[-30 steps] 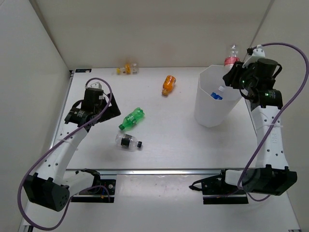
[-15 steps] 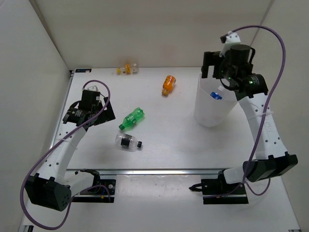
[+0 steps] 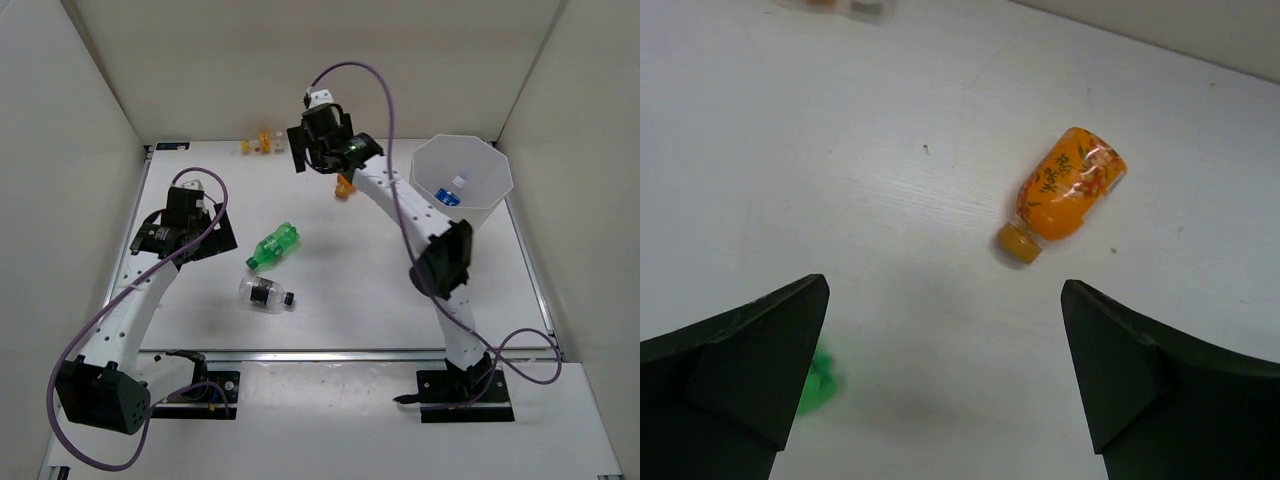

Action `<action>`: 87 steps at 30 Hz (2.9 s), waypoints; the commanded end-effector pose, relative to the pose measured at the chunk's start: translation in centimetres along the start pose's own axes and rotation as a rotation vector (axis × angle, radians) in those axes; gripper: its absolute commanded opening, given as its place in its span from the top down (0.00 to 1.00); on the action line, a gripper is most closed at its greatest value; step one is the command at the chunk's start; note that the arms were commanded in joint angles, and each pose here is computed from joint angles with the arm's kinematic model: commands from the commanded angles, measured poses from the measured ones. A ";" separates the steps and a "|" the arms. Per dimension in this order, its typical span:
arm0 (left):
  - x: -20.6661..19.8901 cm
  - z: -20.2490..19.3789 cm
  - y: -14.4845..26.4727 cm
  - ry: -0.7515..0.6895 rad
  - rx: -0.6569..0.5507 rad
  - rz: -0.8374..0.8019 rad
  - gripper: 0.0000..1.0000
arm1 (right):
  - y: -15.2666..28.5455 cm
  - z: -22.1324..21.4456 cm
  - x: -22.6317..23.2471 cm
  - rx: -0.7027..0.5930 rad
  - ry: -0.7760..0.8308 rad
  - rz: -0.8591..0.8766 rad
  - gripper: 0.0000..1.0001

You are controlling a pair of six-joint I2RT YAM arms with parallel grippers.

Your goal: Put the plastic bottles in the bin

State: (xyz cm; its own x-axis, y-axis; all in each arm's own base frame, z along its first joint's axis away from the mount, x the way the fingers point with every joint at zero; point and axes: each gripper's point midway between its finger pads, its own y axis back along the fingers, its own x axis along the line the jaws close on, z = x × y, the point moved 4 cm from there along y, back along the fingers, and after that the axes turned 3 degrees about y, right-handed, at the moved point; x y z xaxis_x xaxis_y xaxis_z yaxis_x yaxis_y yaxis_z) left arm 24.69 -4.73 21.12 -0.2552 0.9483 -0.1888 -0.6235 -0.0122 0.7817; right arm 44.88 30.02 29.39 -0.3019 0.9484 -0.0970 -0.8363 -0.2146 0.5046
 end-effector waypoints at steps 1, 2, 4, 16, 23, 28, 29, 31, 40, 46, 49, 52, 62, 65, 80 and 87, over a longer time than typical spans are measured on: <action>0.2 -0.2 0.1 -0.012 -0.002 -0.010 0.02 | -3.1 0.8 -3.3 -0.006 -0.126 -0.218 0.01; 0.1 -0.5 0.0 -0.022 0.006 -0.018 0.02 | -5.0 -1.0 -3.1 0.050 -0.165 -0.232 0.01; 0.0 -0.6 0.2 -0.024 -0.007 -0.036 0.01 | -6.7 -1.5 -4.6 0.060 -0.228 -0.258 0.00; -0.1 -1.6 -1.2 -0.047 0.034 -0.042 0.01 | -14.8 -7.2 -6.9 0.085 -0.273 -0.345 0.00; -0.3 -1.8 -1.8 -0.024 0.044 -0.057 0.01 | -18.0 -9.9 -7.7 0.109 -0.339 -0.354 0.01; -0.2 -2.4 -2.3 -0.013 0.063 -0.059 0.01 | -19.7 -12.0 -8.1 0.156 -0.384 -0.323 0.02; -0.1 -2.3 -2.3 -0.008 0.056 -0.054 0.01 | -19.9 -12.3 -7.9 0.161 -0.380 -0.318 0.06; -0.2 -2.4 -2.6 -0.007 0.069 -0.052 0.01 | -20.4 -12.7 -7.7 0.167 -0.366 -0.305 0.15; -1.8 -1.5 -2.6 -0.029 0.066 -0.114 0.02 | -15.5 -4.1 -5.6 0.028 -0.269 -0.124 0.69; -4.2 -0.4 -0.8 -0.139 0.030 -0.249 0.01 | -4.4 4.0 -1.5 -0.075 -0.172 0.237 0.75; -4.9 -0.3 0.0 -0.234 0.026 -0.223 0.02 | 2.0 7.1 -1.2 -0.152 -0.074 0.277 0.77; -4.6 -0.5 -0.5 -0.253 0.056 -0.204 0.01 | 7.4 9.1 -3.0 -0.209 -0.018 0.254 0.78; -3.6 -0.1 -0.6 -0.175 0.034 -0.208 0.01 | 14.5 2.9 -16.9 -0.134 -0.210 0.026 0.80; -3.2 1.2 -1.0 -0.119 0.014 -0.141 0.02 | 16.9 0.0 -20.3 -0.176 -0.305 -0.008 0.79; -10.5 14.9 -11.5 0.372 -0.148 -0.138 0.01 | 15.1 -4.9 -24.8 -0.067 -0.269 -0.175 0.01; -12.8 22.4 -19.5 0.516 -0.136 -0.171 0.01 | 17.0 -3.2 -25.6 -0.162 -0.231 -0.176 0.01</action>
State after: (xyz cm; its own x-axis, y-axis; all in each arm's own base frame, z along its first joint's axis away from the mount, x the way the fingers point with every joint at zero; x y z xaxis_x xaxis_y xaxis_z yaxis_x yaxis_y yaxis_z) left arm 53.04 -10.59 19.39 -0.4260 0.7555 -0.4977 -0.7249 0.0441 0.6874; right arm 37.61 1.72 33.30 -0.0311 0.9969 0.0723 -0.8623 -0.0634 0.5023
